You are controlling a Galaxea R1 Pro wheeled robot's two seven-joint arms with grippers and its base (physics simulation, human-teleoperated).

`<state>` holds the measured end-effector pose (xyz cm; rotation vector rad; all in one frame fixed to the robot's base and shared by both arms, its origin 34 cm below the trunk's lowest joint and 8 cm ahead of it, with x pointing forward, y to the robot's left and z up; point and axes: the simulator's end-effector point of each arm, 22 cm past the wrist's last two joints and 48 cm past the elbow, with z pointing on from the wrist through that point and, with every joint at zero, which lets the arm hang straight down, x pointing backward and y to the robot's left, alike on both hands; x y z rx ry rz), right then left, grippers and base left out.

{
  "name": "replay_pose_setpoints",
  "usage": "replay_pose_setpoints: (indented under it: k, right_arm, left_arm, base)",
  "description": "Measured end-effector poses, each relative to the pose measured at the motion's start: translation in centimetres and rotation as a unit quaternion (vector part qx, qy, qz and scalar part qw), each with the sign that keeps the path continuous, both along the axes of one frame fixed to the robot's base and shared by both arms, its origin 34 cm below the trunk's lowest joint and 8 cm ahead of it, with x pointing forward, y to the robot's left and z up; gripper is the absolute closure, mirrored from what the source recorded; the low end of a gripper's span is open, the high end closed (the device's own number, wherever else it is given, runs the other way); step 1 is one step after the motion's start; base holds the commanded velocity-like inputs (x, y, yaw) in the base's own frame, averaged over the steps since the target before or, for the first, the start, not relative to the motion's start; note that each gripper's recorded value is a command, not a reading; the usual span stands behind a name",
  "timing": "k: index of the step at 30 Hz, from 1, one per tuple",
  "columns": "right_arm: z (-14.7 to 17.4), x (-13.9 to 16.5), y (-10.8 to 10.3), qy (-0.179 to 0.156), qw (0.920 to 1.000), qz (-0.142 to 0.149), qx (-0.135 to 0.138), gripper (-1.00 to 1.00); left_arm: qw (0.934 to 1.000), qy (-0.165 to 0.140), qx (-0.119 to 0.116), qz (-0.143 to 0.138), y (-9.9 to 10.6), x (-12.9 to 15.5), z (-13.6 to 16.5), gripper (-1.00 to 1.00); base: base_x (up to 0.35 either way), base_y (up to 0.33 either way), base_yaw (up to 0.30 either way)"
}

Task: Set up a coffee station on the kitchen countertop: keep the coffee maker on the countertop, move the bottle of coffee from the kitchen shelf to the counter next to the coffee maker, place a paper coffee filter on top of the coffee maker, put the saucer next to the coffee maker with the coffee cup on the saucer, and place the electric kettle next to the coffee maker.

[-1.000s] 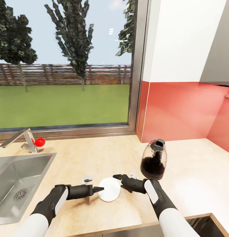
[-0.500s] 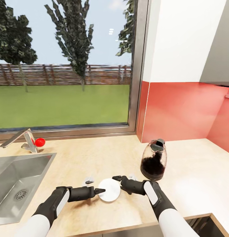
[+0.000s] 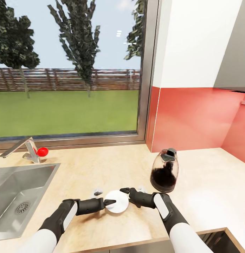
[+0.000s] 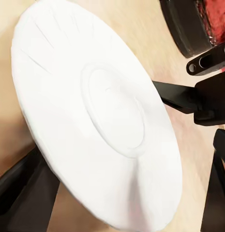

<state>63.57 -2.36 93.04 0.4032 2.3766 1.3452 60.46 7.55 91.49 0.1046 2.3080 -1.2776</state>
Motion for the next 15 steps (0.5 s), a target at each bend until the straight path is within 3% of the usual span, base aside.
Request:
replay_pose_setpoints:
  k: [12,13,15]
  right_arm:
    - [0.02,0.0,0.01,0.0,1.0,0.0,0.001,-1.0]
    - [0.03,0.0,0.01,0.0,1.0,0.0,0.001,-1.0]
    - [-0.03,0.0,-0.01,0.0,1.0,0.0,0.0,-1.0]
  left_arm:
    - [1.0,-0.002,-0.007,0.0,-0.55,0.08,0.37,-1.0]
    - [1.0,-0.002,-0.008,0.0,-0.65,0.06,0.39,1.0]
    - [1.0,-0.001,-0.006,-0.003,-0.89,-0.1,0.21,1.0]
  base:
    - [0.0,0.0,0.0]
    - [0.0,0.0,0.0]
    - [0.0,0.0,0.0]
